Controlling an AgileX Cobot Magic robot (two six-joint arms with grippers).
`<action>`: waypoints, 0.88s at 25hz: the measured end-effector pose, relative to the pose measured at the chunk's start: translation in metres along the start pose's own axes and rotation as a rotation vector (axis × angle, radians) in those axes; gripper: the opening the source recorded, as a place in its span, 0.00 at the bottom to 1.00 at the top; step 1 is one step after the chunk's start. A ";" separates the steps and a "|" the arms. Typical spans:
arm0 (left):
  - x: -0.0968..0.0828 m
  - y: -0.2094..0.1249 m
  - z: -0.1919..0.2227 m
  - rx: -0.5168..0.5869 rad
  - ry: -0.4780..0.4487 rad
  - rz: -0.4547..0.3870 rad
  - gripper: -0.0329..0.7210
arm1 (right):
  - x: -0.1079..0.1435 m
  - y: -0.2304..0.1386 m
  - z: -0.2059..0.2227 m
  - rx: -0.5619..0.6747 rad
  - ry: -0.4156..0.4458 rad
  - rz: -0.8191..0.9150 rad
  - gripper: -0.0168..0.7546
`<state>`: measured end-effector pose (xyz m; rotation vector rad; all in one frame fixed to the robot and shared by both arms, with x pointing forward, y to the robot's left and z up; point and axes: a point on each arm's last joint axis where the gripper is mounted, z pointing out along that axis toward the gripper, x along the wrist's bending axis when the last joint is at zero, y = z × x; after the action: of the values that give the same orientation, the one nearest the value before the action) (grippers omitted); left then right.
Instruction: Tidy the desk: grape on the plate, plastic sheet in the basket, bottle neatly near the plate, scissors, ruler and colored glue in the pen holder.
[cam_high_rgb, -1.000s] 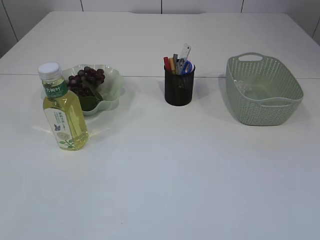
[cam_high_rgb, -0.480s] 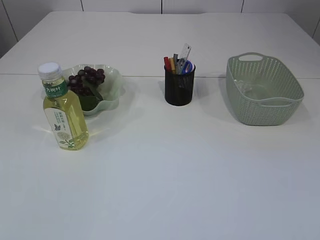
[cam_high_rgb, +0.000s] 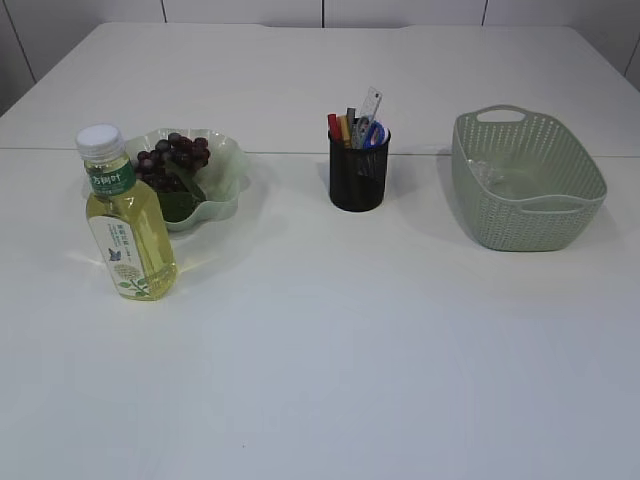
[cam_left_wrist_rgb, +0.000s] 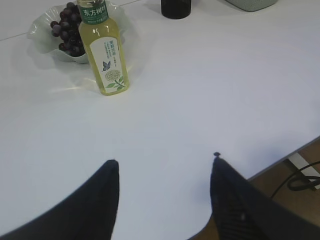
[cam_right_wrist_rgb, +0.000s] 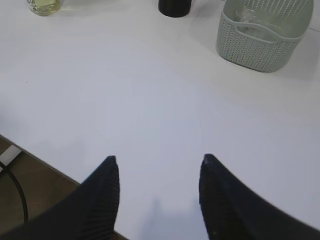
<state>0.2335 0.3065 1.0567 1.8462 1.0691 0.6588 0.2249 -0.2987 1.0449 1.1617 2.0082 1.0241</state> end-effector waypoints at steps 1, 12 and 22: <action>0.000 0.000 0.000 0.000 0.000 0.000 0.61 | 0.000 0.000 0.000 0.000 0.000 0.000 0.56; -0.002 0.000 -0.001 0.005 0.264 -0.142 0.61 | 0.003 0.002 0.002 0.034 -0.256 0.159 0.56; -0.004 0.000 0.000 0.005 0.374 -0.212 0.61 | 0.004 0.002 0.003 0.044 -0.334 0.207 0.56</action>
<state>0.2312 0.3028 1.0567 1.6192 1.4861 0.8955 0.2265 -0.2935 1.0450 1.4817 1.6819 0.8206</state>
